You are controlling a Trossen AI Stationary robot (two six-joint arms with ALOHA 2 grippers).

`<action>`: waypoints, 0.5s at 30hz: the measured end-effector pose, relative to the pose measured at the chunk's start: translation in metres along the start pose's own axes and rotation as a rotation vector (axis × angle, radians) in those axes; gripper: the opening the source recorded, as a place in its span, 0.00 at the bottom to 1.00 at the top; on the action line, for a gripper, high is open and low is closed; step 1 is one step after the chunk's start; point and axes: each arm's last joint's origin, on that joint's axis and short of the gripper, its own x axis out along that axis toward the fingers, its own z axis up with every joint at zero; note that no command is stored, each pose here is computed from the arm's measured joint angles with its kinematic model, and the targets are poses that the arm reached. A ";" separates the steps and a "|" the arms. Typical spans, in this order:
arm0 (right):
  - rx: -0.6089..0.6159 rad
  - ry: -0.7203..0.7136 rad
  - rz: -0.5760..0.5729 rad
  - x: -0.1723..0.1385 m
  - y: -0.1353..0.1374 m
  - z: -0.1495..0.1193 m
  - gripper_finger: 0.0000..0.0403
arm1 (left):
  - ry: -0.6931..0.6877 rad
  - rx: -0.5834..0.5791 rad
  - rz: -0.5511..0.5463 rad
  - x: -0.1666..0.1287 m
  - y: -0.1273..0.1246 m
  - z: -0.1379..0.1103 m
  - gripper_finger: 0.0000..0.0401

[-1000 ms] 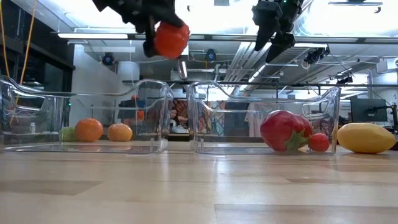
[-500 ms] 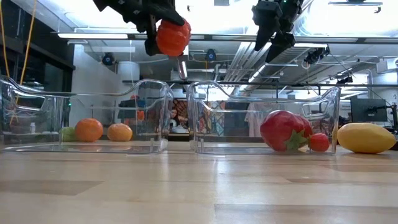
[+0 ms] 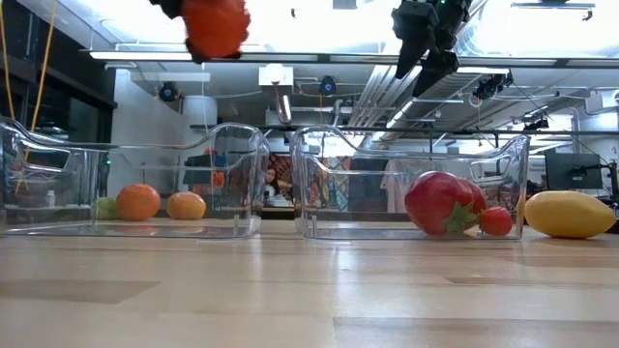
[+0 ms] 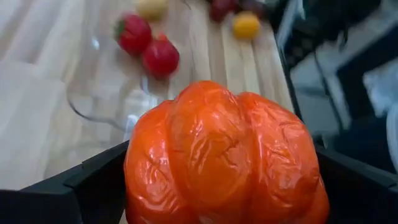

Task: Sort produce into baskets
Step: Put the orange bell pepper into the left transparent bin

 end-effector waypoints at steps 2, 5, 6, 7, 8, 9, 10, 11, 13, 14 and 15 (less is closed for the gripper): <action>0.000 0.000 0.000 0.000 0.000 0.000 0.92 | 0.076 0.011 0.045 0.005 -0.002 -0.017 1.00; 0.000 0.000 0.000 0.000 0.000 0.000 0.92 | 0.278 -0.090 0.119 0.013 0.003 -0.054 1.00; 0.000 0.000 0.000 0.000 0.000 0.000 0.92 | 0.338 -0.130 0.135 0.015 0.005 -0.064 1.00; 0.000 0.000 0.000 0.000 0.000 0.000 0.92 | 0.376 -0.165 0.146 0.017 0.006 -0.072 1.00; 0.000 0.000 0.000 0.000 0.000 0.000 0.92 | 0.397 -0.200 0.156 0.020 0.007 -0.079 1.00; 0.000 0.000 0.000 0.000 0.000 0.000 0.92 | 0.407 -0.228 0.164 0.023 0.008 -0.084 1.00; 0.000 0.000 0.000 0.000 0.000 0.000 0.92 | 0.412 -0.249 0.174 0.025 0.009 -0.088 1.00; 0.000 0.000 0.000 0.000 0.000 0.000 0.92 | 0.404 -0.262 0.180 0.028 0.011 -0.090 1.00; 0.000 0.000 0.000 0.000 0.000 0.000 0.92 | 0.365 -0.281 0.178 0.035 0.014 -0.093 1.00; 0.000 0.000 0.000 0.000 0.000 0.000 0.92 | 0.353 -0.285 0.176 0.038 0.015 -0.094 1.00; 0.000 0.000 0.000 0.000 0.000 0.000 0.92 | 0.334 -0.276 0.171 0.040 0.016 -0.093 1.00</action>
